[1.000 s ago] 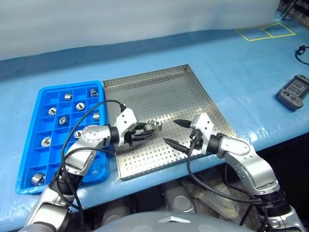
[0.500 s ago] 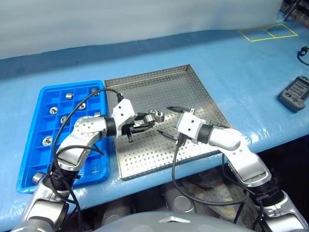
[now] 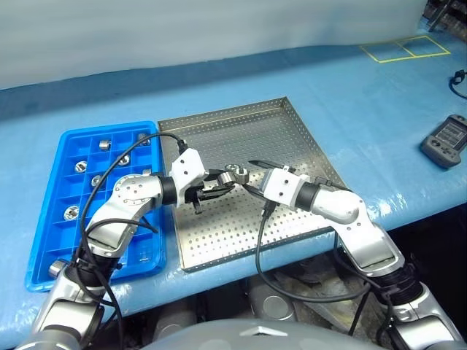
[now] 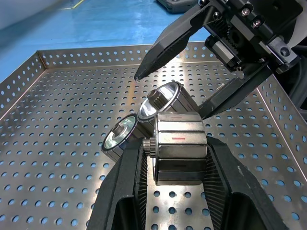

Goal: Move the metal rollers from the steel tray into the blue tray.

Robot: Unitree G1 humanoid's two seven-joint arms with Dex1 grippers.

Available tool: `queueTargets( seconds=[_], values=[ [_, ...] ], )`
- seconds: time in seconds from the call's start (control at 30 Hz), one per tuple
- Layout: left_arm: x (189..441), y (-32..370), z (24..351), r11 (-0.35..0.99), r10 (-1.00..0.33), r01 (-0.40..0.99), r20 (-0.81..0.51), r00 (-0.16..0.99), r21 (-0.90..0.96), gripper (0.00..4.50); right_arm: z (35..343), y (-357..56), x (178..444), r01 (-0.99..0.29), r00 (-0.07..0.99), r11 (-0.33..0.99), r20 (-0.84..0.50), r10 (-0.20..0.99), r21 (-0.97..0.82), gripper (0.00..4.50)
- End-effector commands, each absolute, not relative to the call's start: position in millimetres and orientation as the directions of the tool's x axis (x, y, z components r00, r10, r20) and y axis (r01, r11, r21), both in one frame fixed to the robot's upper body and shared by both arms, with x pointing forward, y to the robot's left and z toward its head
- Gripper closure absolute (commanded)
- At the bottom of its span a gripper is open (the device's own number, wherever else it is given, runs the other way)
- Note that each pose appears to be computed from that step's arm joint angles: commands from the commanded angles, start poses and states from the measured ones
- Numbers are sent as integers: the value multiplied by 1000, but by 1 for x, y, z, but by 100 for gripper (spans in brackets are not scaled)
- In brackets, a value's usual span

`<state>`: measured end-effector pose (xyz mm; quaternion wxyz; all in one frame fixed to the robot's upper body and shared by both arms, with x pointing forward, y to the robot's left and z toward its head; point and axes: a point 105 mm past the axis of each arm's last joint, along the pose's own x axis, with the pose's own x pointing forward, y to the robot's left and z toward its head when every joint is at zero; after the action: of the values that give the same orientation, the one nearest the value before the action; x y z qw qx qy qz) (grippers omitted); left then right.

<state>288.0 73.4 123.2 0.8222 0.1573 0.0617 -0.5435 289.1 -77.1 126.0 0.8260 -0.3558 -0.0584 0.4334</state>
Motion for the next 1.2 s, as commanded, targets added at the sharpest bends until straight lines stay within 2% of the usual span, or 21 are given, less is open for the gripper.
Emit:
queueTargets(
  seconds=[0.03, 0.7, 1.03, 1.2],
  values=[
    [282, 65, 135, 320, -894, 916, -244, 377, 244, 323, 149, -68, 285, -622, 603, 362, -130, 787, -695, 185],
    [282, 64, 130, 325, -890, 918, -254, 377, 226, 323, 168, -48, 266, -594, 529, 295, -88, 844, -748, 185],
    [286, 64, 129, 338, -886, 918, -257, 385, 209, 323, 167, -26, 247, -628, 412, 194, -110, 905, -754, 185],
    [287, 64, 128, 344, -885, 916, -257, 389, 206, 323, 169, -21, 242, -629, 380, 168, -112, 918, -759, 334]
  ],
)
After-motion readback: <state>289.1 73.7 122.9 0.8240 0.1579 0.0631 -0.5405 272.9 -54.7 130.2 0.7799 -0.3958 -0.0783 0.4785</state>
